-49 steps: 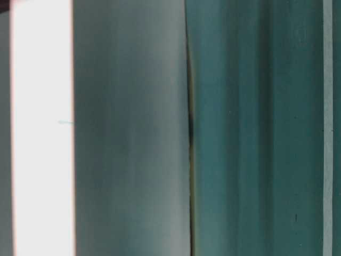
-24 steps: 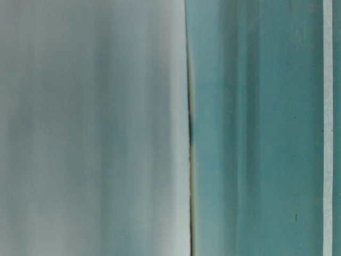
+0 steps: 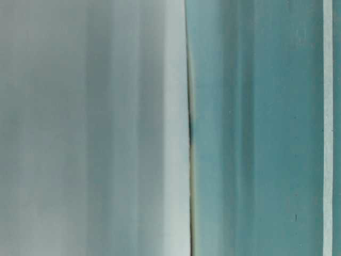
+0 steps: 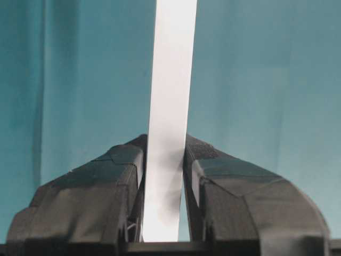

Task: Lift a wooden board with both hands.
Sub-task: 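Lift the board with both grippers and move it back, then bring the held board forward and lower it toward the table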

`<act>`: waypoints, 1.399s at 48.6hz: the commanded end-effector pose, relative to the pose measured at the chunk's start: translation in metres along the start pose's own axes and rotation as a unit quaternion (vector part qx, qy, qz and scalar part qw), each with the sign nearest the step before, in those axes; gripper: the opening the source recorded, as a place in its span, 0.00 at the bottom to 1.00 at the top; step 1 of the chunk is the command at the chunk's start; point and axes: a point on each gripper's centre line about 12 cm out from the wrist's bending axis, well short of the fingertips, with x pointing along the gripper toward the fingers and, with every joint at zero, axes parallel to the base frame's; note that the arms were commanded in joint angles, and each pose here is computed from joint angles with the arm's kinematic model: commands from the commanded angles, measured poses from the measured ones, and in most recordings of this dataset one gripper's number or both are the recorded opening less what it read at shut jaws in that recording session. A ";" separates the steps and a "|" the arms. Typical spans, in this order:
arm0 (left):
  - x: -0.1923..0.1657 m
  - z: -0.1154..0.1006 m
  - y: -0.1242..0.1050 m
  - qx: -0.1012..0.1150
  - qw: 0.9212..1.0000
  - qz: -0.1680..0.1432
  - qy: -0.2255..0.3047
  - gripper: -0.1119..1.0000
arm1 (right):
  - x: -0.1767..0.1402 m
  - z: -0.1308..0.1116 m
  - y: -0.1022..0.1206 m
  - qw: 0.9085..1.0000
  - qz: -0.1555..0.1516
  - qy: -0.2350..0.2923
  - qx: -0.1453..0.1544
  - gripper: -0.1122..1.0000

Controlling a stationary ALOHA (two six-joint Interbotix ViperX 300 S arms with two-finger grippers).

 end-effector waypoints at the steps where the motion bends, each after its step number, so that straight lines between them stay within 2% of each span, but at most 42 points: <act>1: -0.011 0.004 0.002 -0.003 1.000 0.003 -0.019 0.26 | -0.012 -0.001 0.003 1.000 0.005 -0.019 0.002 0.29; 34: -0.008 0.003 0.002 -0.002 1.000 0.003 -0.013 0.26 | -0.002 -0.003 0.002 1.000 0.003 -0.003 0.002 0.29; 49: 0.019 -0.009 0.001 -0.001 1.000 0.004 0.016 0.26 | 0.037 -0.011 0.000 0.999 -0.001 0.045 0.002 0.29; 58: 0.051 -0.022 -0.001 0.001 1.000 0.004 0.030 0.26 | 0.056 -0.011 0.000 0.999 -0.001 0.035 0.001 0.29; 68: 0.079 -0.036 -0.001 0.003 0.999 0.004 0.042 0.26 | 0.092 -0.021 -0.004 0.999 -0.003 0.051 -0.002 0.29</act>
